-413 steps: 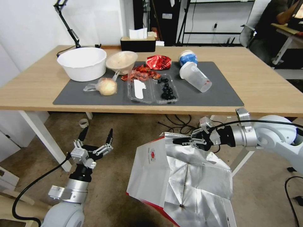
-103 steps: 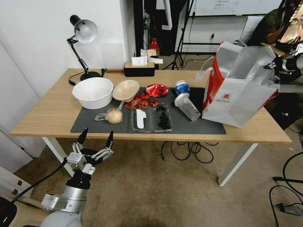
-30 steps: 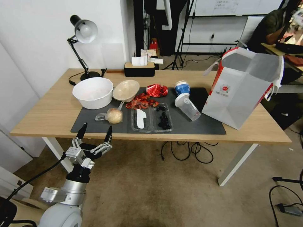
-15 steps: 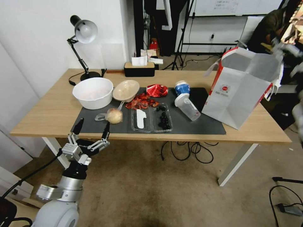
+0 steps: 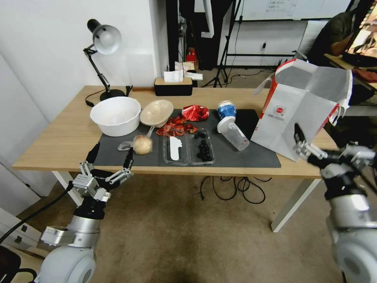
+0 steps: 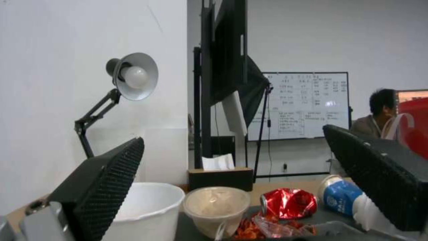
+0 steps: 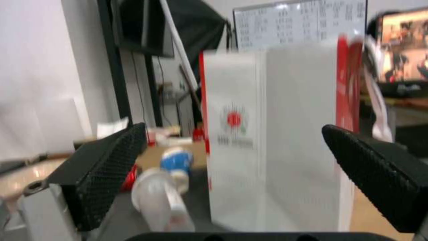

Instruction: Pick up the food delivery bag from the floor and place it on the table.

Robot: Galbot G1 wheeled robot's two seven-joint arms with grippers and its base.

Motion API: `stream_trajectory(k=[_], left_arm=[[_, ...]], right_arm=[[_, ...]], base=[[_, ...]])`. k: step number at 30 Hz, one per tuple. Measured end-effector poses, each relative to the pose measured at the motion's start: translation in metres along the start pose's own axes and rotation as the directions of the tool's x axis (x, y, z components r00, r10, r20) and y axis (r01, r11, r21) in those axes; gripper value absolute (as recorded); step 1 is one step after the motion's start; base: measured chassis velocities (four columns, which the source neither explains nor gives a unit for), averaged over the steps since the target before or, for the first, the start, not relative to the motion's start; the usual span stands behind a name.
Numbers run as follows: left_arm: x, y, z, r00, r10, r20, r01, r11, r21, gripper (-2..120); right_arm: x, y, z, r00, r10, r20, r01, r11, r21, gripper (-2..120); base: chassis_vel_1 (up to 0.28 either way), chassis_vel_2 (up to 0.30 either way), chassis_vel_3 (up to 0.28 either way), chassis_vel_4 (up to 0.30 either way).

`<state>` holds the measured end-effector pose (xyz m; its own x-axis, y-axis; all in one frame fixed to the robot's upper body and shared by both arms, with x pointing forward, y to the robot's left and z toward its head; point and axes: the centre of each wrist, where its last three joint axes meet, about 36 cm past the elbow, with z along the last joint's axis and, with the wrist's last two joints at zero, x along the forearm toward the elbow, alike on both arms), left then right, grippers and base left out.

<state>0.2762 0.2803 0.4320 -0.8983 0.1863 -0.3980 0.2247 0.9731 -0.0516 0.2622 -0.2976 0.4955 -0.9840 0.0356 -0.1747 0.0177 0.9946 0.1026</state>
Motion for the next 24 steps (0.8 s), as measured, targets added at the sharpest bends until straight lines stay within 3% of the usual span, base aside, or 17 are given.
stream_trajectory(k=[12, 18, 24], left_arm=[[0.003, -0.001, 0.005, 1.000, -0.022, -0.009, 0.021, 0.999, -0.027, 100], [0.005, -0.001, 0.008, 0.998, -0.060, -0.034, 0.059, 0.997, -0.043, 100], [0.014, 0.000, 0.024, 0.991, -0.089, -0.098, 0.083, 0.995, -0.062, 100]], right_arm=[[0.015, 0.007, 0.043, 0.994, 0.052, -0.097, -0.050, 0.998, 0.022, 100], [0.021, -0.003, 0.067, 0.997, 0.037, -0.074, -0.035, 0.999, 0.025, 100], [0.019, -0.020, 0.088, 0.997, 0.006, -0.075, -0.002, 0.999, 0.049, 100]], base=[[0.000, 0.000, 0.000, 0.000], [0.000, 0.000, 0.000, 0.000], [0.000, 0.000, 0.000, 0.000]])
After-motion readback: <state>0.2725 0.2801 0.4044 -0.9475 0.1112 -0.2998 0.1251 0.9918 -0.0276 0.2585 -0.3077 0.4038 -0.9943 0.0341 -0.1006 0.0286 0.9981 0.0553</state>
